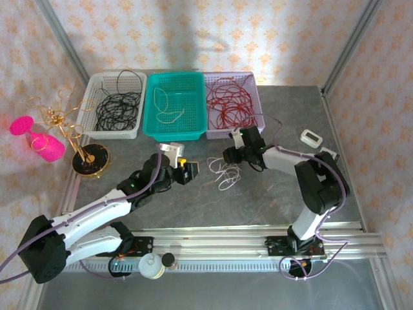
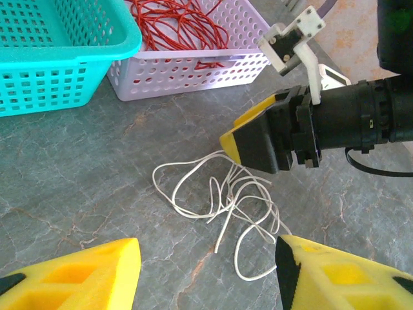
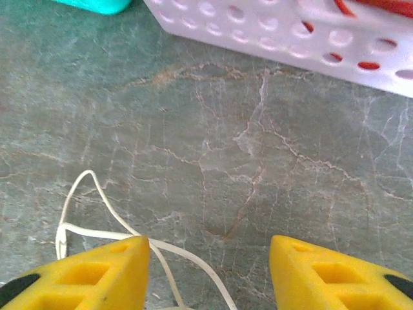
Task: Untangle the cables
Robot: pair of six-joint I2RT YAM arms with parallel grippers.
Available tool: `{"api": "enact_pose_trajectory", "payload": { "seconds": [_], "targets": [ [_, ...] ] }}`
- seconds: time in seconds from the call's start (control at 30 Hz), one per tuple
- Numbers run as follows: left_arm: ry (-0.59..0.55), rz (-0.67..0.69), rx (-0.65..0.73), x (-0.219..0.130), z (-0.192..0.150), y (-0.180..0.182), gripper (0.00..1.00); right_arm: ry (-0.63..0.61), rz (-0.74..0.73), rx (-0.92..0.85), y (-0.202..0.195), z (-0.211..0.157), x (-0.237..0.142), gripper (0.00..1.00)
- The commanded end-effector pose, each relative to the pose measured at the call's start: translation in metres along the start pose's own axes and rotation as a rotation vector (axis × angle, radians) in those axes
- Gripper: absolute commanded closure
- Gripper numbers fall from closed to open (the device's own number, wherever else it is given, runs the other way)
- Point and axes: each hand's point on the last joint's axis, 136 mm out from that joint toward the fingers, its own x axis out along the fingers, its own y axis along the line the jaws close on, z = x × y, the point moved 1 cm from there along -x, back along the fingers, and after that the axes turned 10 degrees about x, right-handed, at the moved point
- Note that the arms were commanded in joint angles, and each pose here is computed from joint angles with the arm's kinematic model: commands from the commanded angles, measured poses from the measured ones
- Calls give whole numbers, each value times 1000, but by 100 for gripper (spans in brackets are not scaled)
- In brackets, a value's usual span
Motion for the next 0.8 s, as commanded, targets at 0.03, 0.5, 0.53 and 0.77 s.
{"api": "enact_pose_trajectory", "payload": {
  "seconds": [0.03,0.5,0.53,0.77],
  "targets": [
    [-32,-13,-4,1,9,-2,41,3,-20,31,-2,-2,-5,47],
    [-27,-21,-1,2,11,-4,41,139,54,34,-2,-19,16,47],
    [-26,-19,0,2,11,-3,41,147,59,33,-2,-21,18,47],
    [-25,-16,7,3,12,-4,41,141,85,12,2,-23,16,59]
  ]
}}
